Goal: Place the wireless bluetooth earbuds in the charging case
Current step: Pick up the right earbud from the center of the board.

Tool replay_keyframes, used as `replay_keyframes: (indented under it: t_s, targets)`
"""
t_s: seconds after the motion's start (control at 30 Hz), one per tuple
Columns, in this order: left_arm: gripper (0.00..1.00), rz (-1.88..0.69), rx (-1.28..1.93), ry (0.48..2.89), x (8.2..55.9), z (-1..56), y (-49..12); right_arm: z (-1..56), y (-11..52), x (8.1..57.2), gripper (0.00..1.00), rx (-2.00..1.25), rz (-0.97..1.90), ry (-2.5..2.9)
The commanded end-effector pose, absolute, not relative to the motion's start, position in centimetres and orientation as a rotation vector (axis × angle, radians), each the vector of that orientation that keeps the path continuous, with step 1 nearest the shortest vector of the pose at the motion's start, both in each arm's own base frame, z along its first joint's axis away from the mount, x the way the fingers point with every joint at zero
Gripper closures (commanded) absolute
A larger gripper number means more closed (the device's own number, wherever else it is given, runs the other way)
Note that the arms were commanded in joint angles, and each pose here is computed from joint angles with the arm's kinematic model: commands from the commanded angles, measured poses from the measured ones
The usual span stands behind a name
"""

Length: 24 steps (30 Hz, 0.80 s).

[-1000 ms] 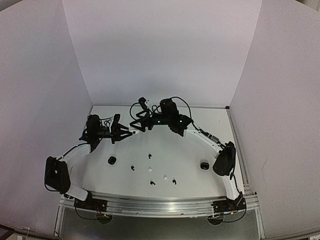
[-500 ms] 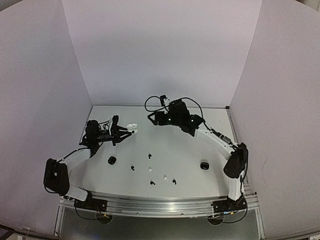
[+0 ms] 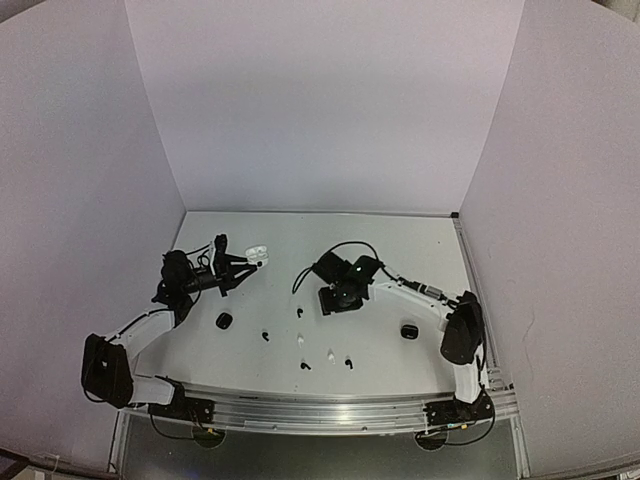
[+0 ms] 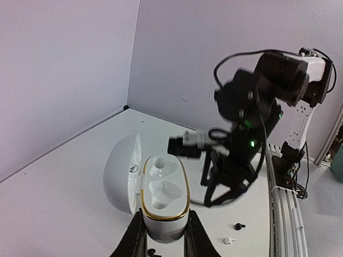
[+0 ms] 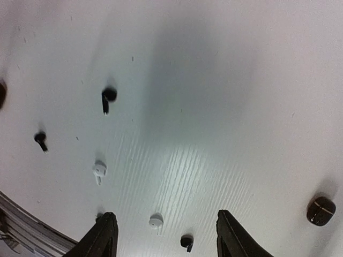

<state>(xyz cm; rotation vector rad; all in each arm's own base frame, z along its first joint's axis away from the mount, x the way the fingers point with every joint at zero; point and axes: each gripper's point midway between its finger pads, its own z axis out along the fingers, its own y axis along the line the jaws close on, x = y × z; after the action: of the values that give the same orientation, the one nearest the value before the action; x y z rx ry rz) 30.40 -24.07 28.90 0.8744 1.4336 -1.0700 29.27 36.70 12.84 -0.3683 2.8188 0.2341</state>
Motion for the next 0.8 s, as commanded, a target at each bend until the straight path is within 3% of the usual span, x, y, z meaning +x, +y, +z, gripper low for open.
replay_keyframes:
  t_s: [0.0, 0.2, 0.77]
  targets:
    - [1.0, -1.057, 0.834, 1.393, 29.9, 30.4, -23.7, 8.5, 37.0, 24.0, 0.43, -0.611, 0.139, 2.992]
    - [1.0, -1.048, 0.867, 1.442, 29.2, 30.1, -23.6, 4.8, 38.1, 20.9, 0.48, -0.823, 0.138, 3.073]
    - [1.0, -1.046, 0.917, 1.44, 28.7, 30.3, -24.1, 1.1, 37.2, 20.6, 0.57, -0.872, 0.012, 3.119]
